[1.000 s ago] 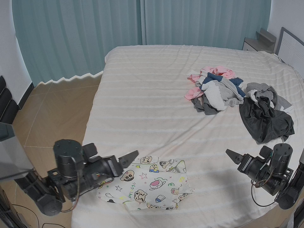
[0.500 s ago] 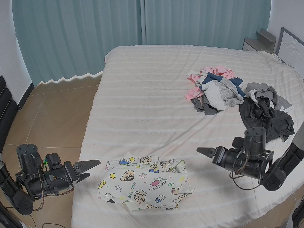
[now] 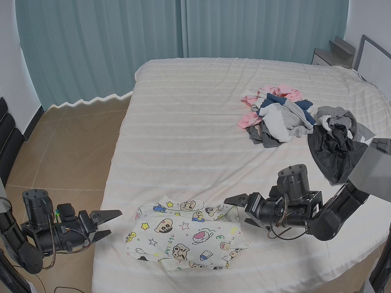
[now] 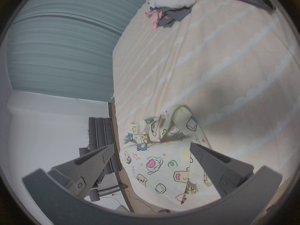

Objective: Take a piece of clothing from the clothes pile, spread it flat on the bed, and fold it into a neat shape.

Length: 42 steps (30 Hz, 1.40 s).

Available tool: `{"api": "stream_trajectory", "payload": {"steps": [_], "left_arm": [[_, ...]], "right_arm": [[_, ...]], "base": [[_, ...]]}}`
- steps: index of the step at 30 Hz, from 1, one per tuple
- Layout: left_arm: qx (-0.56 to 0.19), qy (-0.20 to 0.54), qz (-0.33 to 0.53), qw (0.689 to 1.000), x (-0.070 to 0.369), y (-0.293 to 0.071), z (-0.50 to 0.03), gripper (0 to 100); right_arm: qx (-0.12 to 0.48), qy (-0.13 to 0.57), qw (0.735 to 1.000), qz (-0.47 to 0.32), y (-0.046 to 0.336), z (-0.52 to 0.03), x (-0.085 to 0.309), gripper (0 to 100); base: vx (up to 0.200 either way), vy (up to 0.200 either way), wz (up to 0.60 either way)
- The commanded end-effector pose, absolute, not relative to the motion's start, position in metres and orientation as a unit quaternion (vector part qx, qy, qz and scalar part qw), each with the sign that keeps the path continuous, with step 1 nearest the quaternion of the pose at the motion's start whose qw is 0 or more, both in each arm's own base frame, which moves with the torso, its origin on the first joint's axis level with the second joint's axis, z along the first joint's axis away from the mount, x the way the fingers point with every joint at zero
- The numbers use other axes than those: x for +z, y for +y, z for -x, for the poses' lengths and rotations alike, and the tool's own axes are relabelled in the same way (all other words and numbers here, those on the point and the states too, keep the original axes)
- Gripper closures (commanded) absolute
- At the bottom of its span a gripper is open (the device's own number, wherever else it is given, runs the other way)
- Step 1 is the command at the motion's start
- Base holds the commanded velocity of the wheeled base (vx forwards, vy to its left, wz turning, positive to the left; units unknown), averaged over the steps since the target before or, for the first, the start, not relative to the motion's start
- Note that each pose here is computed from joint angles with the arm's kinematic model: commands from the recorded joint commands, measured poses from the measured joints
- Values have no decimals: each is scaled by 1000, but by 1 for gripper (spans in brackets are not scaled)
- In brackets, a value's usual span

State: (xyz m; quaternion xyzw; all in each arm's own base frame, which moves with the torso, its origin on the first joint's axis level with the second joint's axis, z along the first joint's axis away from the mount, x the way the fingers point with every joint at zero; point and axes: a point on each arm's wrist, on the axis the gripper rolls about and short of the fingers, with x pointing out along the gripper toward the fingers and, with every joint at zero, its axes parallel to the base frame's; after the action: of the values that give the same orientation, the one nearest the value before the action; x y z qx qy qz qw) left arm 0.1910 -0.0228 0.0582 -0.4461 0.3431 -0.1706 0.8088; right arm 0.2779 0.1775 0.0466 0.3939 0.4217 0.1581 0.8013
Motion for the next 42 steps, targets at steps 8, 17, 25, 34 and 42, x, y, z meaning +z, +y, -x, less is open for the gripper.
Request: {"api": "stream_trajectory", "payload": {"steps": [8,17,25,34,42], "left_arm": [[-157,365,450,800,49,-22,-189,0],[-154,368,449,799,46,-22,-190,0],[-155,368,449,799,46,-22,-190,0],[-154,368,448,800,46,-22,-190,0],[-153,366,449,801,46,-22,-190,0]], "right_arm": [[145,455,793,-378,189,-278,19,0],[138,451,798,-375,197,-288,9,0],[142,446,800,-376,202,-295,8,0],[130,433,813,-367,205,-299,4,100],[133,399,823,-382,196,-308,26,100]], "base": [[0,0,0],[0,0,0],[0,0,0],[0,0,0],[0,0,0]]}}
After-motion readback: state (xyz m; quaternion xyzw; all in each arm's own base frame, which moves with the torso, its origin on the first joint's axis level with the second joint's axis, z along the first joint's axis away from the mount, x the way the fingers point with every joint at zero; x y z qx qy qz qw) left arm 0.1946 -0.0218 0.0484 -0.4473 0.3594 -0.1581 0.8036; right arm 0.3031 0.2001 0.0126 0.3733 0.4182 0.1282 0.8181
